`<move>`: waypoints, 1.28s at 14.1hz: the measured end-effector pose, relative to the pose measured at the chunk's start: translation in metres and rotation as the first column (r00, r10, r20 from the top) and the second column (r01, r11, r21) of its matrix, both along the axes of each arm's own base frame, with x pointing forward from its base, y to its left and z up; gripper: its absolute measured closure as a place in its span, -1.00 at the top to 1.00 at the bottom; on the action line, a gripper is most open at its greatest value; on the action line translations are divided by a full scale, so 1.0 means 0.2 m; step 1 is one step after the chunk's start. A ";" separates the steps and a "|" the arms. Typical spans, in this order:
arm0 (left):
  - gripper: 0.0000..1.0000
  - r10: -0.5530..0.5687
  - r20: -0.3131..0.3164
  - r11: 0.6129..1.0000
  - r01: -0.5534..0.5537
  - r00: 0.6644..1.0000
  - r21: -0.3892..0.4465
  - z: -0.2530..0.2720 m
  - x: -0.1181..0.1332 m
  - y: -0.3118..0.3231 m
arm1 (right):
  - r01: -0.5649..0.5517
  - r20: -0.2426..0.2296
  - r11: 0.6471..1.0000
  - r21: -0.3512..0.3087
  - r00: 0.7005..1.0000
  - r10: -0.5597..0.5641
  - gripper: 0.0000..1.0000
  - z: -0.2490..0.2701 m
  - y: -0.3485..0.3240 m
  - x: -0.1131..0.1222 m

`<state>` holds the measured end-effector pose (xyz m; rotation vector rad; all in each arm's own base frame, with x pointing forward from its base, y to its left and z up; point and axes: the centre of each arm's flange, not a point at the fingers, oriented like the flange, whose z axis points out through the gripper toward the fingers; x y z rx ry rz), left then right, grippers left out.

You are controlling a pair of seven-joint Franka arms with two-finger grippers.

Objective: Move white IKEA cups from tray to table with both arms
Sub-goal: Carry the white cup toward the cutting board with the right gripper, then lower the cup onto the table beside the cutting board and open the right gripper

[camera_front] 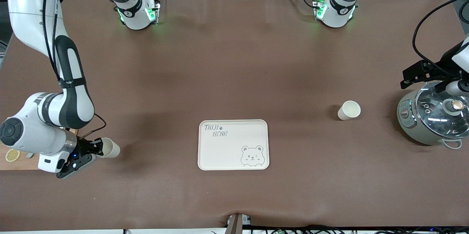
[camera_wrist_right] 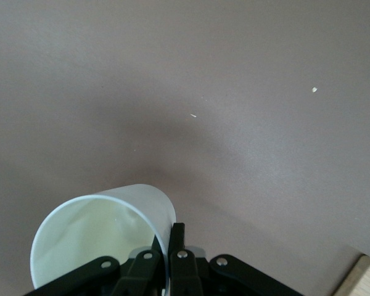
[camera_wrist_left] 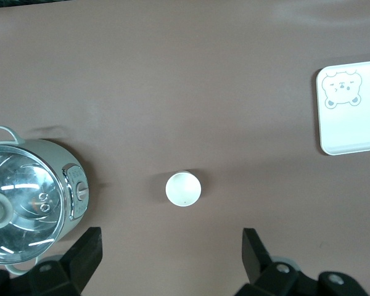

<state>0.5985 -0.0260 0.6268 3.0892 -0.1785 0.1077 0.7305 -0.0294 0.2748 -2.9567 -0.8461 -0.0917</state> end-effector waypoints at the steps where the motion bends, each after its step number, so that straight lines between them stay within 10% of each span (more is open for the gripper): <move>1: 1.00 0.009 0.003 1.000 -0.009 1.000 -0.001 0.02 -0.01 0.00 | 0.001 0.001 1.000 -0.002 1.000 -0.001 -0.93 -0.03 0.00 0.00; 18: 1.00 -0.090 -0.005 0.995 0.090 0.996 0.052 0.04 -0.05 -0.12 | 0.002 0.004 1.000 -0.008 1.000 -0.002 -0.93 -0.23 0.01 0.00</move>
